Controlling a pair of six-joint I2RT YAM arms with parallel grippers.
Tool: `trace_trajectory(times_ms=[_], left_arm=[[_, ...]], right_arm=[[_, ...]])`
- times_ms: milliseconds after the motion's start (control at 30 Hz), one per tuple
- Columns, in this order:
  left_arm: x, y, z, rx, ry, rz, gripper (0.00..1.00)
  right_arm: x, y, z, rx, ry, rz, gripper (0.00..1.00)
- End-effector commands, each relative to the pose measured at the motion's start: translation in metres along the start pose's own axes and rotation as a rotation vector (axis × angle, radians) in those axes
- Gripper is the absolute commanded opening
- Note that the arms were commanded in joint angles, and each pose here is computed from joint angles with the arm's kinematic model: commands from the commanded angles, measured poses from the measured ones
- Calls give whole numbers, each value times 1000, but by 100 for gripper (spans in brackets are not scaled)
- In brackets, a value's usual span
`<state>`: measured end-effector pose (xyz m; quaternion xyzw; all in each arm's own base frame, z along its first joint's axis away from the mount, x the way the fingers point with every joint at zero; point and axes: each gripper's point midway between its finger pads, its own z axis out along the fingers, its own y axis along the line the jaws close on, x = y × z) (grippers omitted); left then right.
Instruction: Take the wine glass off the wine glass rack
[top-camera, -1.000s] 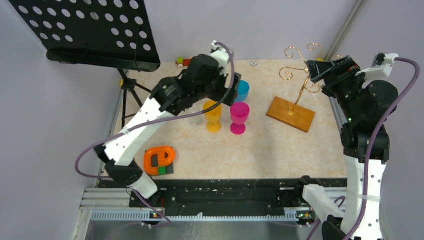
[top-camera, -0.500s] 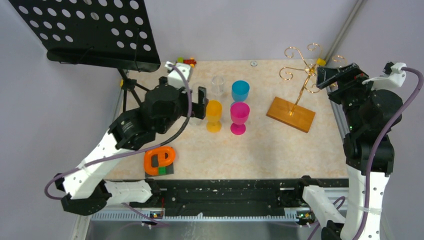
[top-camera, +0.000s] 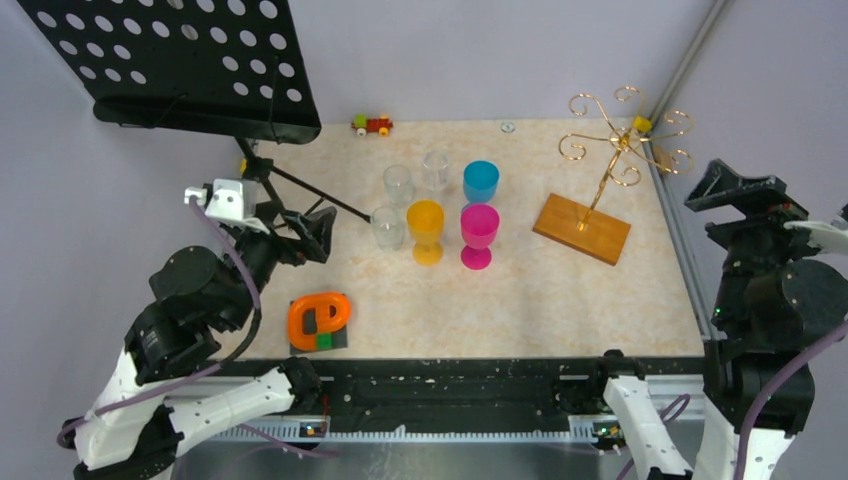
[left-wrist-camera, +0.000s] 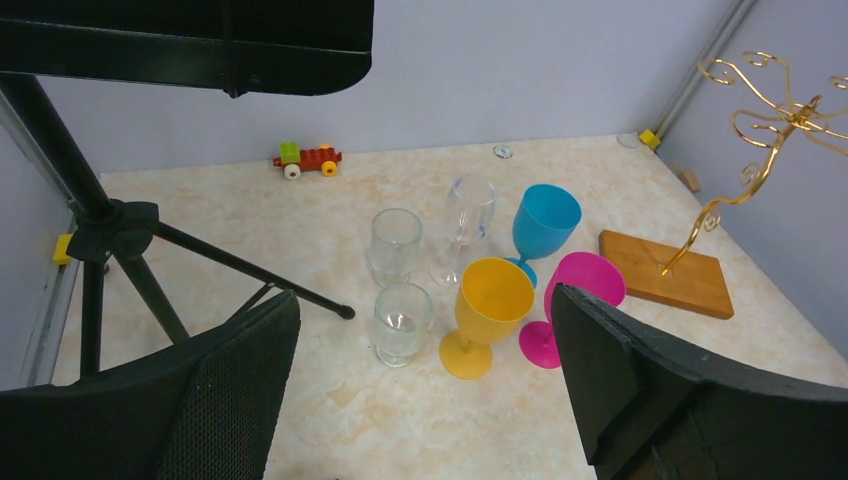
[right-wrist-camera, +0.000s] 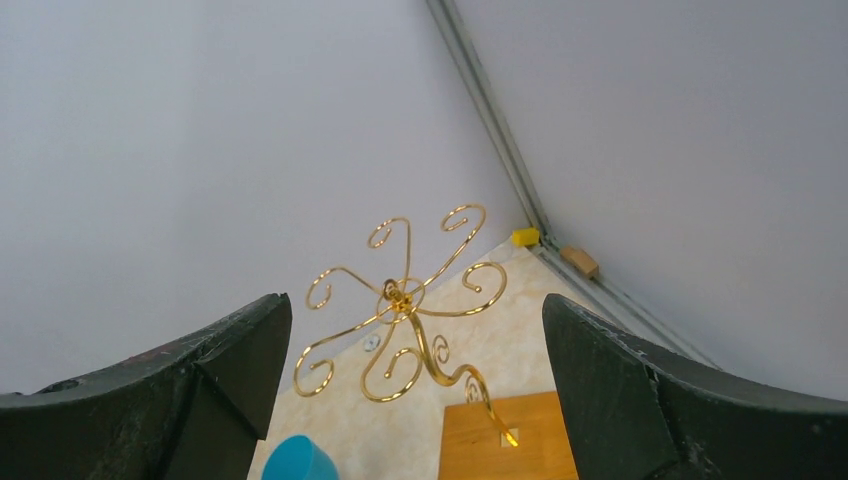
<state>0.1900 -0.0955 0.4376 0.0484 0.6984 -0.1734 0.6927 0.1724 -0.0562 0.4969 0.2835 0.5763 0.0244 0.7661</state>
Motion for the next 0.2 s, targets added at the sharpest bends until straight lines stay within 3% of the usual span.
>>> trace_trajectory(times_ms=[0,167], left_arm=[[0,0,4,-6,-13,28,99],[8,-1,11,-18,16,81,99]], right_arm=[[-20,-14,-9,69,-81,-3,98],[-21,-9,-9,43,-86,23,98]])
